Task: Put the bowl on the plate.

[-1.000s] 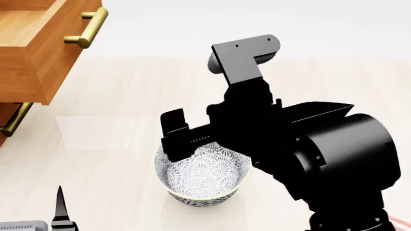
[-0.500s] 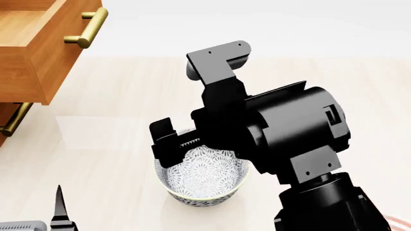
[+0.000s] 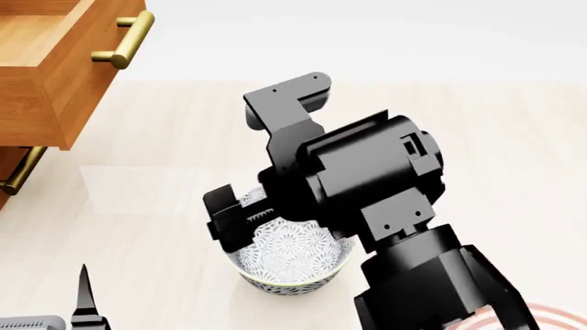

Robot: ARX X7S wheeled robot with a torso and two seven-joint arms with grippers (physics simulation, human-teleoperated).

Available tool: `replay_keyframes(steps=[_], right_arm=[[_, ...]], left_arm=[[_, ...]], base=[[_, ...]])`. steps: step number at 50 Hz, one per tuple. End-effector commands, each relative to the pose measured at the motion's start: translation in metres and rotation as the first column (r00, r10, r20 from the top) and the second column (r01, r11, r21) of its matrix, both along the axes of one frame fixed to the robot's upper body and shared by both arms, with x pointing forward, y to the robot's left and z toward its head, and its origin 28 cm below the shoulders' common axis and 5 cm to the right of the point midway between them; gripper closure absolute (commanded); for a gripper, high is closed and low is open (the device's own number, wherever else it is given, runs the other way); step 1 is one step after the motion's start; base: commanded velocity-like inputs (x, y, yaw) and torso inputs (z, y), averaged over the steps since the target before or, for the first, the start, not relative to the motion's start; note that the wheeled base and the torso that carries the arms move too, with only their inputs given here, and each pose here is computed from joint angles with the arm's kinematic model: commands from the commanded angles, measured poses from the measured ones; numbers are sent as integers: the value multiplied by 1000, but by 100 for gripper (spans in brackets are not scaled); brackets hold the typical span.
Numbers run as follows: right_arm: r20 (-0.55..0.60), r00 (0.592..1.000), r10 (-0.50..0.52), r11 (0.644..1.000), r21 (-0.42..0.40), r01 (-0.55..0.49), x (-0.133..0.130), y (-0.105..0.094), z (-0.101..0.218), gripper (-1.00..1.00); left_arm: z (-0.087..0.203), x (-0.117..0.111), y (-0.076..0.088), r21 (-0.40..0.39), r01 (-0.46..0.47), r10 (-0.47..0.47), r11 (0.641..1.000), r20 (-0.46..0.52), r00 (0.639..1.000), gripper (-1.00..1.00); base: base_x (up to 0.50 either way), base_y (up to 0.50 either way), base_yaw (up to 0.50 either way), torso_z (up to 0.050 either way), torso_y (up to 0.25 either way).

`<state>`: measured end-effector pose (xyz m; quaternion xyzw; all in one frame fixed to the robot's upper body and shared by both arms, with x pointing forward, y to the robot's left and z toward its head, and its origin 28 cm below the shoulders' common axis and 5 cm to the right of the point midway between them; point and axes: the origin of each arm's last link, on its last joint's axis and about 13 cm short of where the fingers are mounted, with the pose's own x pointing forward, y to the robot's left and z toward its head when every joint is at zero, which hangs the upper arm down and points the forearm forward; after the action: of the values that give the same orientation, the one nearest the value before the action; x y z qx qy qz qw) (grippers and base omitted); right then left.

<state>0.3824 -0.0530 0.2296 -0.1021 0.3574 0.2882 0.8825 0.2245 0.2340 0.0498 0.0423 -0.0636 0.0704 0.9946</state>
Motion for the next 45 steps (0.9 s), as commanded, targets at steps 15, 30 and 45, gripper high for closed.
replay_keyframes(steps=[15,30,45], right_arm=[[-66,997,44,997,-55,-47,8,10,-17,-100],[-96,994,59,993,-96,-69,8,15,-31,-100],[-109,991,74,989,-121,-87,5,19,-37,-100]], left_arm=[[2,-1,-1,5,4,-4,1000,6,1000,-100],[0,0,-1,4,6,-6,1000,5,1000,-100],[0,-1,0,2,2,-2,1000,8,1000,-100]], base=[[0,0,0,0,0],[0,0,0,0,0],[0,0,0,0,0]])
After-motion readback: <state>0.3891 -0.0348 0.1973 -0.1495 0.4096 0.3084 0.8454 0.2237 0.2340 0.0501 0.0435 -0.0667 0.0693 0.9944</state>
